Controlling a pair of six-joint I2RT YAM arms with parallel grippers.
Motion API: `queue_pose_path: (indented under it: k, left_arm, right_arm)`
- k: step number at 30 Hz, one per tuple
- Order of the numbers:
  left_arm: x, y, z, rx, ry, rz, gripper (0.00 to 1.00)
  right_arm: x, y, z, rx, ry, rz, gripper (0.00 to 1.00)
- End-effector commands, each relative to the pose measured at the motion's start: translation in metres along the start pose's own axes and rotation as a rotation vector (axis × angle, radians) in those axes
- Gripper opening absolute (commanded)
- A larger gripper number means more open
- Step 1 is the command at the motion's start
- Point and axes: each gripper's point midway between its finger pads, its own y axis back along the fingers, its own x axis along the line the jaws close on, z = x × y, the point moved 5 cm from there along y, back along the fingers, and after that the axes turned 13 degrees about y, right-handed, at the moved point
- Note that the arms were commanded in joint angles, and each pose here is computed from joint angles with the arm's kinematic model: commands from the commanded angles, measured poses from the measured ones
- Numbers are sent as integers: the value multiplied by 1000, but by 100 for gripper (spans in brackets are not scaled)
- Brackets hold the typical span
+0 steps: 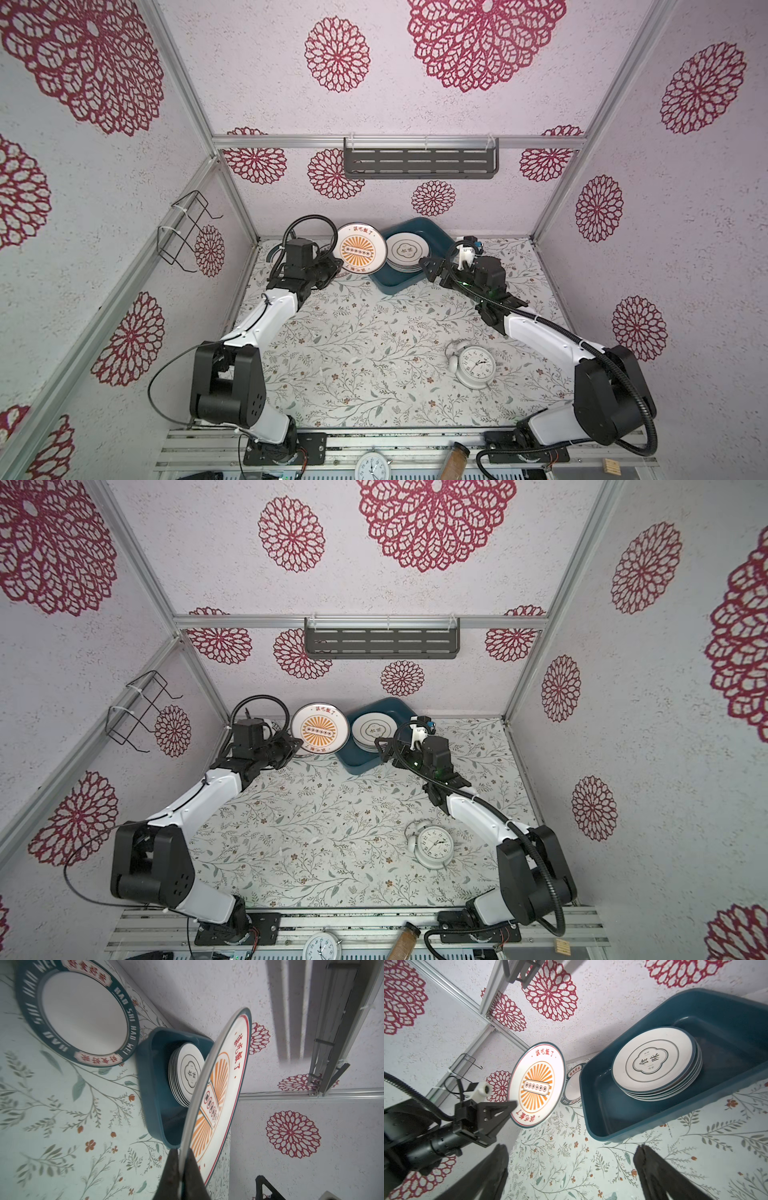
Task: Place the plates into the plastic bin on the countertop
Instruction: 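Lift the sunburst plate upright with the left gripper toward the bin, then lower the sunburst plate into the teal bin with the left gripper while right draws back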
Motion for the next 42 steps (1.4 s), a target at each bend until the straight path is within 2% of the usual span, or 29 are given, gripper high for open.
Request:
queue_pose_path:
  k: [1, 9, 17, 28, 33, 38, 42]
  left_arm:
    - [-46, -15, -14, 61, -43, -159, 0]
    - [-77, -57, -49, 209, -77, -222, 0]
    - [-91, -66, -67, 273, -90, -262, 0]
    - [-93, -73, -87, 333, -103, -282, 0]
    - [-95, -73, -88, 336, -111, -286, 0]
    - [-96, -75, -82, 310, -111, -273, 0]
    - [-92, -84, -70, 277, -90, -231, 0]
  right_arm:
    - [-1, 0, 12, -50, -59, 37, 99]
    - [-14, -8, 12, -33, -94, 8, 96]
    - [-31, -13, 15, -57, -151, -34, 85]
    - [-45, -34, 24, -115, -256, 20, 59]
    - [-48, -41, 25, -124, -290, 35, 43]
    - [-50, -41, 22, -123, -305, 37, 48]
    - [-47, -32, 26, -148, -291, 36, 65]
